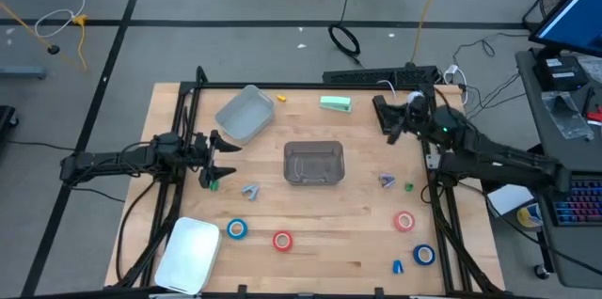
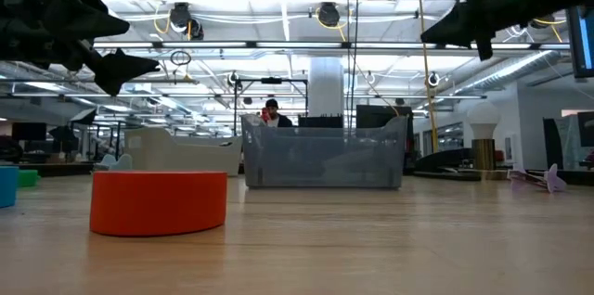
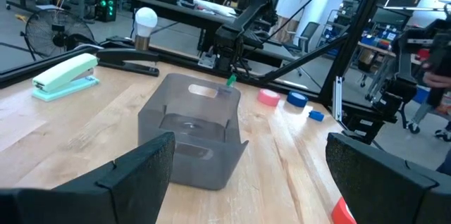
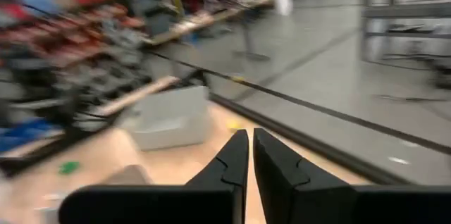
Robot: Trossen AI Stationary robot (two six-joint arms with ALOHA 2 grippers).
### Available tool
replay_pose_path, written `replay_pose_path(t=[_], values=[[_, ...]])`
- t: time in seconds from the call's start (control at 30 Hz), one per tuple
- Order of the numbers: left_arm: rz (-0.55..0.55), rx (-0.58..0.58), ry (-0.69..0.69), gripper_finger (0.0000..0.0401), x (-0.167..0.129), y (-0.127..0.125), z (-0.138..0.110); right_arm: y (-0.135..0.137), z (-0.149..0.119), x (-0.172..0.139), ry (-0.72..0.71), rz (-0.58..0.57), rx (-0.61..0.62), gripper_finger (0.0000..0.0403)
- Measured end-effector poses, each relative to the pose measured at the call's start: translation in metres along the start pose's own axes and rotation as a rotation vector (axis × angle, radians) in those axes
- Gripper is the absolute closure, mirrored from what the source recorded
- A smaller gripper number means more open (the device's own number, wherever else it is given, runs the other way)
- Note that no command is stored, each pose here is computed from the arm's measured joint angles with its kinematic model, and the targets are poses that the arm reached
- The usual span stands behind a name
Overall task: Pick and place Stapler, Stapler remover, tape
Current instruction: Put the black stapler into the white bin
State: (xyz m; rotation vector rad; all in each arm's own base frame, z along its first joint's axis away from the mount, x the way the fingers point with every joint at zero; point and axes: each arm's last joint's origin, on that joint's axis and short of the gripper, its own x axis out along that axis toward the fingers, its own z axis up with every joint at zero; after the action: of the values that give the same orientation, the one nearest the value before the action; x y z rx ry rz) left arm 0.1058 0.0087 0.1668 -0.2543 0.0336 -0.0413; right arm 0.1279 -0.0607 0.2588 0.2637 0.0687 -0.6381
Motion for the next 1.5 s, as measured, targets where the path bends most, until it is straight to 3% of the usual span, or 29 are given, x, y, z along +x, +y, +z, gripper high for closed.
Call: replay_pose_path(t=[0.2,0.4,0.67,0.87,1.5], values=[[-0.001,0.000,-0.001,0.0036,0.000,0.000,0.000,0.001,-0.003,0.027,0.231,-0.203,-0.100,0.0363],[-0.001,0.000,0.000,0.0036,0.000,0.000,0.000,-0.007,-0.005,0.041,0.479,-0.372,-0.182,0.0302],[-0.001,0.001,-0.001,0.0036,0.000,0.000,0.000,-0.024,-0.004,0.048,0.656,-0.526,-0.135,0.0223],[-0.001,0.010,-0.001,0.0036,0.000,0.000,0.000,-0.036,-0.014,0.056,0.764,-0.522,-0.019,0.0178],[0.000,-0.016,-0.002,0.0036,0.000,0.000,0.000,-0.060,-0.043,0.081,0.955,-0.617,0.002,0.0097]])
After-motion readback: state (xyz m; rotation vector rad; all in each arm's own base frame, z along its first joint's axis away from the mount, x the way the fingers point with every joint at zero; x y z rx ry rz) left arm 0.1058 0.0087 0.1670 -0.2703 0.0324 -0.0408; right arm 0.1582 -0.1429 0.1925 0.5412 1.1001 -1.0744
